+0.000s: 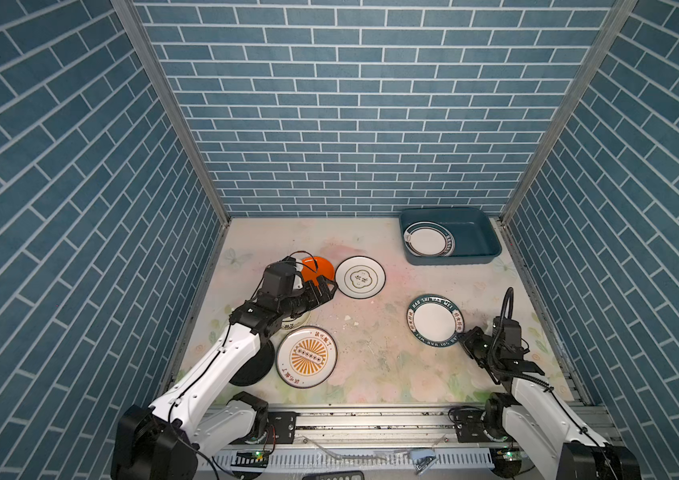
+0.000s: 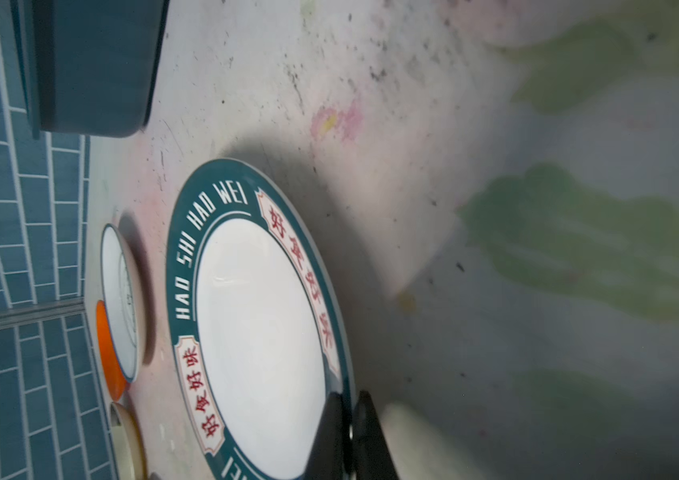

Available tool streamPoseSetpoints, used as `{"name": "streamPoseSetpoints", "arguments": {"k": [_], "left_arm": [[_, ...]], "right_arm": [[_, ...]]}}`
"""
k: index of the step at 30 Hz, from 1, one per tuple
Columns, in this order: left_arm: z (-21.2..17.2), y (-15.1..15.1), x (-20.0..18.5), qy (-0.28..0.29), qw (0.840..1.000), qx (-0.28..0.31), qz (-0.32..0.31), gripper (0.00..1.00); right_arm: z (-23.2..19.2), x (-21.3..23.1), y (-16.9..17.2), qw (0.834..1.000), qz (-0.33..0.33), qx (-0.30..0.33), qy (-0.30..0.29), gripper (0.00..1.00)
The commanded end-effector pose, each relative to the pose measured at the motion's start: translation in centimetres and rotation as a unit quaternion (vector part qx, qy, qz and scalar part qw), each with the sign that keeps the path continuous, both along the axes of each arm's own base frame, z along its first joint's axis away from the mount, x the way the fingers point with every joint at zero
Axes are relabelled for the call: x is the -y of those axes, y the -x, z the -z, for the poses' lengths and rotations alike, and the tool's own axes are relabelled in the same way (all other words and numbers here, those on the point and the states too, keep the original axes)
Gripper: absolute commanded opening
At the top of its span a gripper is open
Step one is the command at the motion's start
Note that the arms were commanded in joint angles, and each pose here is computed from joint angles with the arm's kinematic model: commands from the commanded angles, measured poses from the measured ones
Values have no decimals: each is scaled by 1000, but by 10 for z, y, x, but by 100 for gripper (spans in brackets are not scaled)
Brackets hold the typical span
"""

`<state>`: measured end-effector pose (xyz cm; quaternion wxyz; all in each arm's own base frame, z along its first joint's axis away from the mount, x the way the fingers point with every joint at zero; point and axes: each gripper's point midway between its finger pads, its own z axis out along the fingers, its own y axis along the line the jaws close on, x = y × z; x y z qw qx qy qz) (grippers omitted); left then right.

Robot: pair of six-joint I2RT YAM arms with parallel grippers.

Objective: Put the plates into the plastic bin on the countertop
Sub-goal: 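Grasp the edge of the HAO SHI HAO WEI plate with the right gripper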

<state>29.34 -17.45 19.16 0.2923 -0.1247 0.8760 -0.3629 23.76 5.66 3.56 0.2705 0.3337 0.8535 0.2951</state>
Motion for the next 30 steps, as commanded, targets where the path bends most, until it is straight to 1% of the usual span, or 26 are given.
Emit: {"name": "streamPoseSetpoints", "arguments": {"k": [1,13,16,22,26,30], "left_arm": [[-19,-8,6,19,999,27,4,100],[-17,-9,10,31,999,27,10,100],[-18,-8,11,33,999,26,15,99],[-17,-7,19,47,998,24,34,100],[-16,-8,23,65,997,29,38,100],[-14,-10,22,62,997,34,36,100]], "right_arm": [[-8,2,-9,1000,1,6,7,0],[-27,2,-21,1000,13,20,-3,0],[-27,3,-22,1000,21,19,-7,0],[-31,-2,-25,1000,14,6,-22,0],[-45,-7,-28,999,6,11,-35,0],[-63,-4,-31,999,13,24,-31,0]]}}
